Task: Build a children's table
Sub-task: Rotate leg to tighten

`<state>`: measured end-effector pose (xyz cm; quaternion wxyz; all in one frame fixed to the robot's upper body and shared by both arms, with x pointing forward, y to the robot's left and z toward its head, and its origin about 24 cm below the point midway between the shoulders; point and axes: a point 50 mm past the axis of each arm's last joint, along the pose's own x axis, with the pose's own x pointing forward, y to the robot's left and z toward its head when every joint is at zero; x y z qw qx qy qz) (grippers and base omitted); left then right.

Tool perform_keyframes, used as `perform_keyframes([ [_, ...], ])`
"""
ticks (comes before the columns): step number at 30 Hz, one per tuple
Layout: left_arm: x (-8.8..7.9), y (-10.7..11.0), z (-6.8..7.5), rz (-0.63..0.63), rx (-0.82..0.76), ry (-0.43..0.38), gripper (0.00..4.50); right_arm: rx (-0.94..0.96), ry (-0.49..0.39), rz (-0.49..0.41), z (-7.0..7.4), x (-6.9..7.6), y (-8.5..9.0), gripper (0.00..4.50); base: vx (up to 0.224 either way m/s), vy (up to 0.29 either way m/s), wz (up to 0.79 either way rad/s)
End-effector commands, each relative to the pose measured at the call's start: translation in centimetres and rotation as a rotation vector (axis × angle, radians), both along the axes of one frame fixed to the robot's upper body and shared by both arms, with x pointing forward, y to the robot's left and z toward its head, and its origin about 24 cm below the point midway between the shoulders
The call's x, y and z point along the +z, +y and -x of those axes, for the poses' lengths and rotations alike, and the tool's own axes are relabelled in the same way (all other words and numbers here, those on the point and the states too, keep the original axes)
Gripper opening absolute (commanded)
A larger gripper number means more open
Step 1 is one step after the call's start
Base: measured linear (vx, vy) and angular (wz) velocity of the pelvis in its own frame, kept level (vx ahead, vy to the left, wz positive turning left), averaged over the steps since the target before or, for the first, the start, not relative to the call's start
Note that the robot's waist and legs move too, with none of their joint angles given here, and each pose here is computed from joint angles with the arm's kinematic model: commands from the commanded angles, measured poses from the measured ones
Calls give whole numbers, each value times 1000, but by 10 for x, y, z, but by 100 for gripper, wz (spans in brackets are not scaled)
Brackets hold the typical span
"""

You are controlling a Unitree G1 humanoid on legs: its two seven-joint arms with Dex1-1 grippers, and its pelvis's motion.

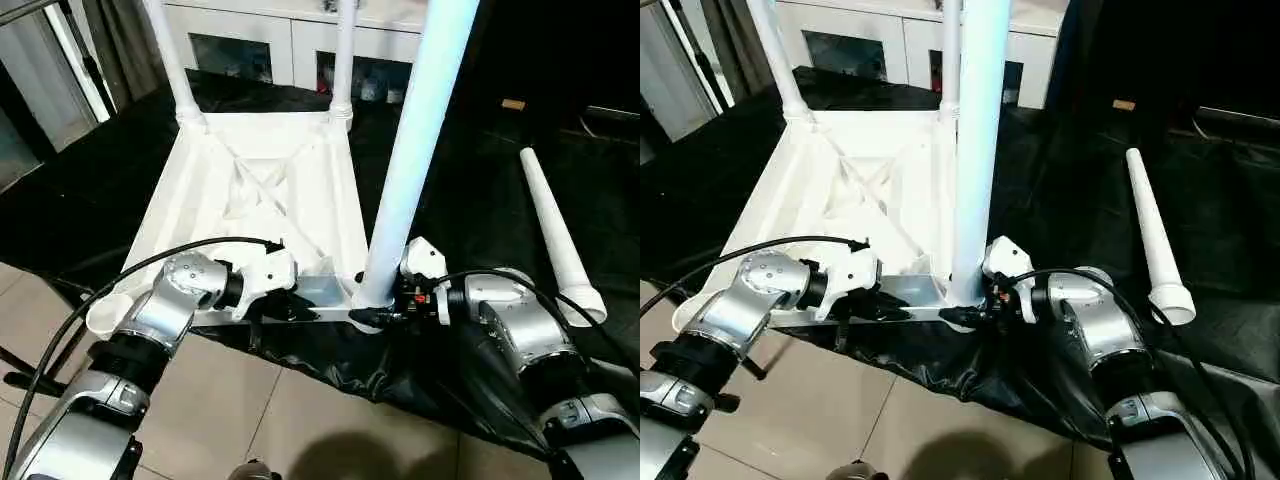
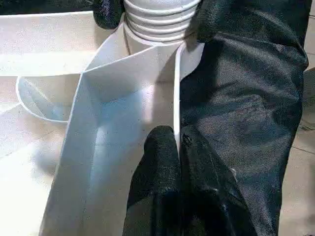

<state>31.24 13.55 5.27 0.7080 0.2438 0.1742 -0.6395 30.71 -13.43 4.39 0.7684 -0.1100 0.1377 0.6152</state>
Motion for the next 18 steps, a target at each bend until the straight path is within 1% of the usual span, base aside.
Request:
perform_keyframes([
  [1, 9, -9, -9, 30, 41, -52, 0, 141, 55, -3, 13, -8, 26, 285, 0, 0, 0],
  [5, 9, -11, -10, 37, 67, -48, 0, 101, 55, -1, 13, -12, 26, 275, 0, 0, 0],
  [6, 9, -14, -12, 41, 94, -58, 0, 44, 59, -1, 11, -15, 27, 273, 0, 0, 0],
  [8, 8, -25, -21, 52, 199, -94, 0, -166, 40, -13, 2, -21, 32, 271, 0, 0, 0],
  [9, 8, -25, -21, 53, 202, -95, 0, -171, 40, -13, 1, -21, 33, 271, 0, 0, 0],
  [11, 8, -40, -26, 88, 283, -115, 0, -402, 50, -48, -8, -26, 39, 270, 0, 0, 0],
  [12, 8, -41, -26, 89, 285, -115, 0, -411, 52, -50, -8, -26, 39, 269, 0, 0, 0],
  [13, 7, -50, -25, 100, 294, -120, 0, -496, 66, -65, -11, -28, 44, 269, 0, 0, 0],
  [14, 6, -57, -25, 100, 299, -126, 0, -539, 65, -67, -12, -30, 50, 269, 0, 0, 0],
  [16, 5, -71, -23, 113, 305, -131, 0, -619, 62, -69, -13, -32, 60, 269, 0, 0, 0],
  [17, 5, -72, -23, 115, 305, -132, 0, -627, 63, -72, -14, -32, 61, 269, 0, 0, 0],
  [18, 5, -80, -22, 123, 310, -137, 0, -661, 62, -89, -15, -31, 69, 269, 0, 0, 0],
])
